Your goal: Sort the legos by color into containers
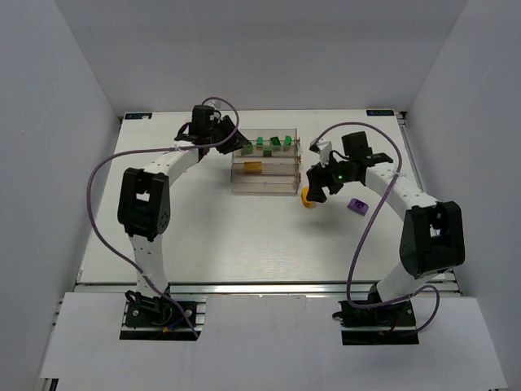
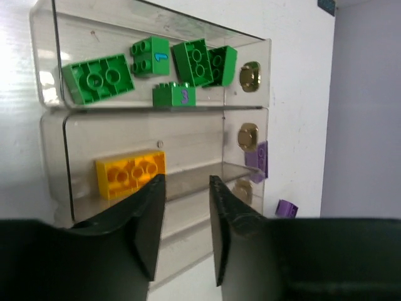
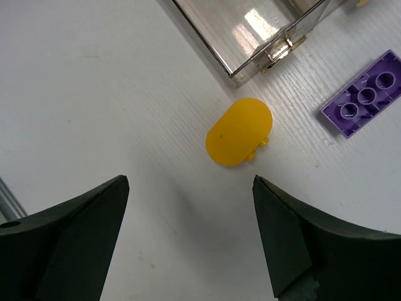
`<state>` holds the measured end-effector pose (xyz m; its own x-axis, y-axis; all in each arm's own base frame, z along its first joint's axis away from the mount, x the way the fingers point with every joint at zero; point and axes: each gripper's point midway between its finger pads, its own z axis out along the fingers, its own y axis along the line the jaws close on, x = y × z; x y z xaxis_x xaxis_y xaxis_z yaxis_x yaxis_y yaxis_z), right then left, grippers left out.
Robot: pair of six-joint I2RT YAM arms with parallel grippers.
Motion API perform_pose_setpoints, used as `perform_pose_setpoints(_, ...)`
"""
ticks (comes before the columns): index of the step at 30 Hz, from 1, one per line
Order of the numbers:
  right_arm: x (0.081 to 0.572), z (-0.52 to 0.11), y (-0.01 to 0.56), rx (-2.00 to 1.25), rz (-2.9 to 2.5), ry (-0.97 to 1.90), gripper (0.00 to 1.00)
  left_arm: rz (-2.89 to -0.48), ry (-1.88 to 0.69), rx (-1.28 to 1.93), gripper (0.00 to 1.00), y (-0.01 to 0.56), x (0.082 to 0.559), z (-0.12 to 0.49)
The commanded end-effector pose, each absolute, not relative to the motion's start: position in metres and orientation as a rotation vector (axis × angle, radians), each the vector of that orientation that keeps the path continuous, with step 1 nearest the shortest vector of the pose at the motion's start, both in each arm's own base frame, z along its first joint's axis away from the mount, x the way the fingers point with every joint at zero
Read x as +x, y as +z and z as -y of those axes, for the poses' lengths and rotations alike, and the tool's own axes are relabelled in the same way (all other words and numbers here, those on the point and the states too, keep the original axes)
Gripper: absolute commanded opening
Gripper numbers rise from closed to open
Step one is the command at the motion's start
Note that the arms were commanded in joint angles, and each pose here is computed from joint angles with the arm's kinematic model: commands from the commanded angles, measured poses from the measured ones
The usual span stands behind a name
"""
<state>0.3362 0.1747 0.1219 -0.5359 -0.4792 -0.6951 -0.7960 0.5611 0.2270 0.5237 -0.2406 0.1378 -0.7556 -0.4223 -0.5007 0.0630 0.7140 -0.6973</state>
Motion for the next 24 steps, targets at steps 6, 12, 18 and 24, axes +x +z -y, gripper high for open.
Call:
perform_pose_setpoints(6,0.354,-0.171,0.087,-0.862,-2.356,0.441,0.89,-2.092,-0.808,-0.213,0.57,0.230,0.446,0.190)
perform_pose_setpoints(12,0.373,-0.167,0.061,-0.718,-2.419,0.252,0.88,-2.079,-0.746,-0.293,0.59,0.227,0.379,0.159)
perform_pose_setpoints(18,0.382,-0.179,0.049,-0.712,-2.414,0.248,0.82,-2.027,-0.704,-0.405,0.61,0.228,0.334,0.134)
perform_pose_setpoints(24,0.384,-0.180,0.035,-0.698,-2.446,0.235,0.54,-2.037,-0.682,-0.477,0.61,0.211,0.305,0.120)
